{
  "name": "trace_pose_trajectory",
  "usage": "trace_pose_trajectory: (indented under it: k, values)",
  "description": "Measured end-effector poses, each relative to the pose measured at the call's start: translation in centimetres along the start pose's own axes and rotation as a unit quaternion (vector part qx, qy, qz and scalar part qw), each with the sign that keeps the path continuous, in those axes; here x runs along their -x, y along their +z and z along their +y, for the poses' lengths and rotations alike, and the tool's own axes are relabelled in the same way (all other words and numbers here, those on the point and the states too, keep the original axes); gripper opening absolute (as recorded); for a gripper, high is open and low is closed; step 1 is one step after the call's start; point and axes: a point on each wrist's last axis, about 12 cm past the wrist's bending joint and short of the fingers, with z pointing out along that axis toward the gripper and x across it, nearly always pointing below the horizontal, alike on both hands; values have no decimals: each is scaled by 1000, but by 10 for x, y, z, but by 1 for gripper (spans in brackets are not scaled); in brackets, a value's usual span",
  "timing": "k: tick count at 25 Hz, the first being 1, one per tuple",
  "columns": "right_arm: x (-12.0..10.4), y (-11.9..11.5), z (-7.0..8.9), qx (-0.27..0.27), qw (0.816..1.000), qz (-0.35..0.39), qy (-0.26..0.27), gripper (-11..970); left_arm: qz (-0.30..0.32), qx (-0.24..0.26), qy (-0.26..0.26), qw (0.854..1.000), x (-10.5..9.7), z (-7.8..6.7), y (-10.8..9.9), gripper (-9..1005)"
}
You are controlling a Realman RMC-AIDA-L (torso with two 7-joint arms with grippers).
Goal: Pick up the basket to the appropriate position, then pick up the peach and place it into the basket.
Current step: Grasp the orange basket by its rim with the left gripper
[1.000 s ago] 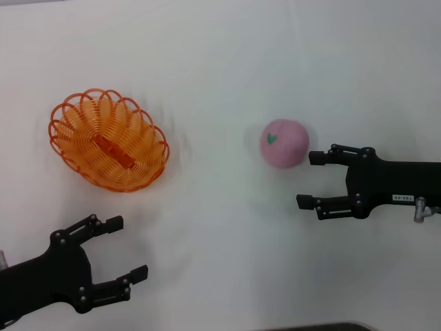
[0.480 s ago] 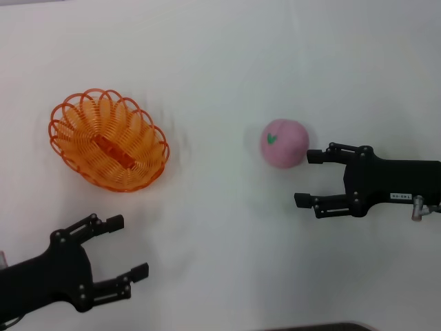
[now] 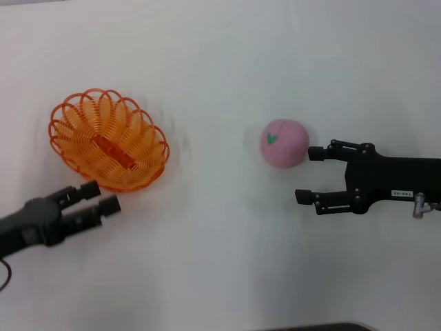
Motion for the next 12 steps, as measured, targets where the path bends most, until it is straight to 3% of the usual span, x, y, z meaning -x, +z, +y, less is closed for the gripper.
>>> trace_pose_trajectory:
  k: [5, 12]
  values:
    - [1, 0, 1, 3, 1000, -2, 0, 944, -14, 8, -90, 996, 18, 5, -3, 884]
    - [0, 0, 1, 4, 1000, 0, 4, 944, -41, 57, -144, 987, 41, 14, -23, 884]
